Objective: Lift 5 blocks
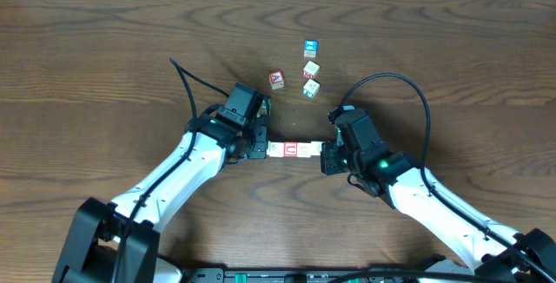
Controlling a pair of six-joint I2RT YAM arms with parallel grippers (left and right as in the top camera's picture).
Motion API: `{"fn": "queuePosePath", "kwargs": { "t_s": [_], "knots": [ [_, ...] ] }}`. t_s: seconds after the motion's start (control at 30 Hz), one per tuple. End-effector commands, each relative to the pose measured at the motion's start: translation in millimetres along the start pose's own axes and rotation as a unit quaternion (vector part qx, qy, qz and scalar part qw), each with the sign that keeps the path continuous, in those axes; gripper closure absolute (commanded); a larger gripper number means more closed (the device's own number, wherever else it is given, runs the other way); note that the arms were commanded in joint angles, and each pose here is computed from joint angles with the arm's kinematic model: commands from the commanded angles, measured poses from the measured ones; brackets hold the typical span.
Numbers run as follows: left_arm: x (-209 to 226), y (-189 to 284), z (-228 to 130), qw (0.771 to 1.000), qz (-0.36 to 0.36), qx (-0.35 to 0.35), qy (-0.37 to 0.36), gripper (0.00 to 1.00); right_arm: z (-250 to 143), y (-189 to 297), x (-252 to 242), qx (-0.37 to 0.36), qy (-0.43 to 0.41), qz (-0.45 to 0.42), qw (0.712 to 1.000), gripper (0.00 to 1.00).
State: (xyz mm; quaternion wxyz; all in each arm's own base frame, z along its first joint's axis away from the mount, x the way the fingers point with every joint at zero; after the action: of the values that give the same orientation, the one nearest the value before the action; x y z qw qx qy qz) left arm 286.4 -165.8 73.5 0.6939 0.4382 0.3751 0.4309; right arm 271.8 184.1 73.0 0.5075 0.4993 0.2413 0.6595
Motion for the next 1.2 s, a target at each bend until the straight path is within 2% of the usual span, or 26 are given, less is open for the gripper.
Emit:
{"fn": "queuePosePath", "kwargs": {
  "t_s": [0.0, 1.17],
  "knots": [
    [-48, 16, 8, 0.994, -0.106, -0.019, -0.016, 0.93, -12, 19, 63, 0.05, 0.024, 0.139, 0.989, 0.99],
    [-51, 31, 15, 0.993, -0.111, -0.043, -0.017, 0.93, 0, 39, 77, 0.03, 0.029, 0.164, 0.986, 0.99]
  ]
}}
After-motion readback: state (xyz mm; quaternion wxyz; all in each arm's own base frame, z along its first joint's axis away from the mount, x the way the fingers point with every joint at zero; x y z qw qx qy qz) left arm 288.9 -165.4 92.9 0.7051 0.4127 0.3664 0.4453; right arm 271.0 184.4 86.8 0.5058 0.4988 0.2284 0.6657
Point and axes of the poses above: each gripper's point midway between its finger pads, its own y axis back along the fingers, its own x axis along the line the jaws close on, z = x × y, the point moved 2 cm from there along y, back along the fingers, and after that the axes turned 14 degrees about -y, right-handed, at the moved point
